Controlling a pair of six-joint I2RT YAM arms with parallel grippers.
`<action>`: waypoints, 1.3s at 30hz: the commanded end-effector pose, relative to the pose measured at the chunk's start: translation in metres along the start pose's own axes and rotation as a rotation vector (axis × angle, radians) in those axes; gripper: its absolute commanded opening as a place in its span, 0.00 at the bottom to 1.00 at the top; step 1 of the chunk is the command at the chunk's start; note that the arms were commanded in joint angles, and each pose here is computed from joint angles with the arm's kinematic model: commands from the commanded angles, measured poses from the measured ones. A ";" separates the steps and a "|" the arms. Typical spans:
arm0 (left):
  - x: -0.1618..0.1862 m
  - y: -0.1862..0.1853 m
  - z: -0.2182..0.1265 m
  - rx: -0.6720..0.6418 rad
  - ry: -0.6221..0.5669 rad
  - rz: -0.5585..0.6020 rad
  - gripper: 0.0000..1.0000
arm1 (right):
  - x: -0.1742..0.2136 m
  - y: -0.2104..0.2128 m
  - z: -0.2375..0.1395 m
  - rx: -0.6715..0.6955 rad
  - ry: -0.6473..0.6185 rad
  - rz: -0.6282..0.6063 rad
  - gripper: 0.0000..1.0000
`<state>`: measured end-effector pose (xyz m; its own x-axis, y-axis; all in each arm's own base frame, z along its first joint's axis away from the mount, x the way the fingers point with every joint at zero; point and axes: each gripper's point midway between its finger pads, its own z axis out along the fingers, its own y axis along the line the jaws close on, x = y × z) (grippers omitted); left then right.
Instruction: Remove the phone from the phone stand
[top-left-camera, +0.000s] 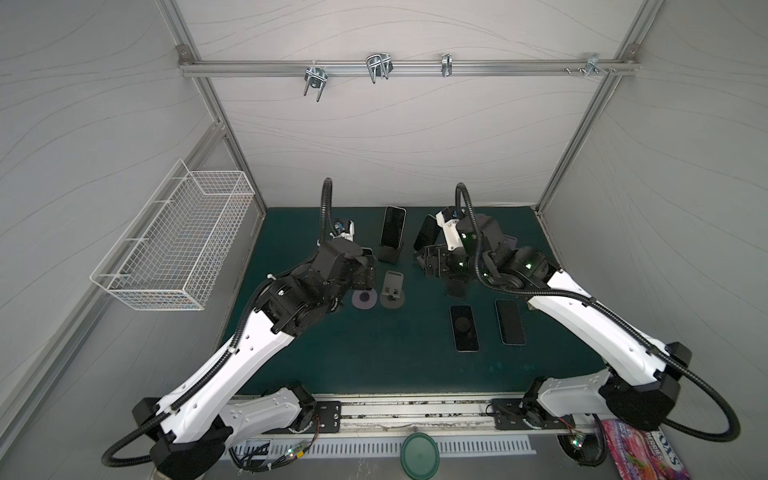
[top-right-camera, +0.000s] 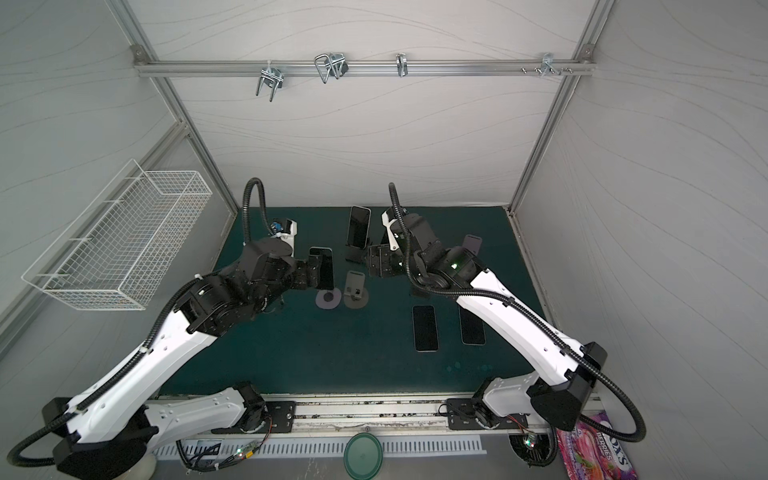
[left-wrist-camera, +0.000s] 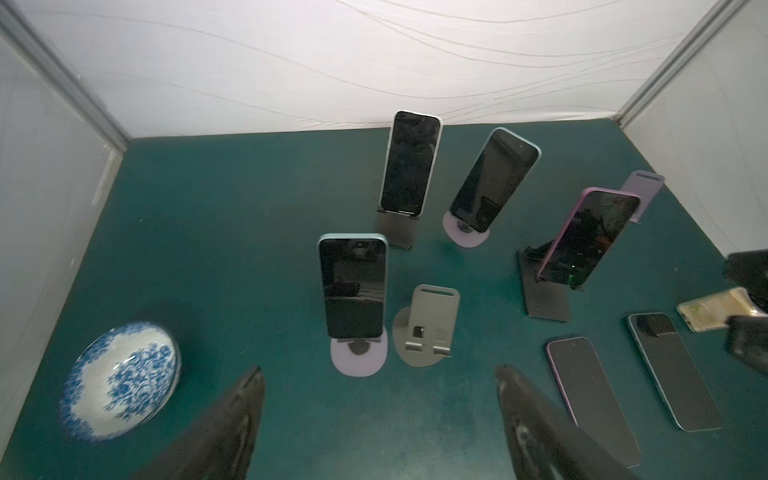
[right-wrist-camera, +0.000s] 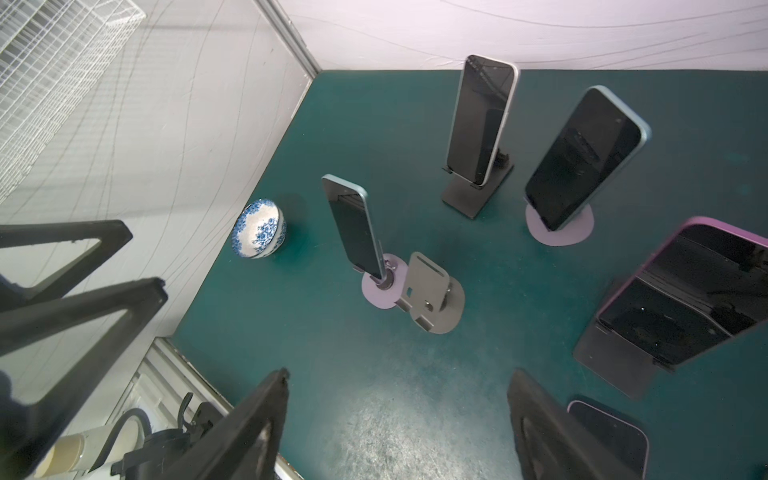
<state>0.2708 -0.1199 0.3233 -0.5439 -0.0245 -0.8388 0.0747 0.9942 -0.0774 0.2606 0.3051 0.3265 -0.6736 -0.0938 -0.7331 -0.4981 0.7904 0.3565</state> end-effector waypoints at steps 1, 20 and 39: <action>0.000 0.016 -0.008 0.000 -0.007 -0.002 0.89 | 0.007 0.008 0.013 0.020 0.046 -0.030 0.84; 0.040 0.033 0.015 0.027 -0.004 -0.011 0.90 | 0.023 0.040 0.072 0.002 0.105 -0.048 0.83; 0.073 0.029 0.067 0.073 0.041 0.033 0.92 | 0.055 0.031 0.096 -0.004 0.188 -0.077 0.74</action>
<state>0.2797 -0.0932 0.2129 -0.6121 0.0176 -0.7906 0.1169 0.9908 -0.0685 0.2638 0.3763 0.2479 -0.7228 -0.2515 -0.6437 -0.5365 0.7913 0.2933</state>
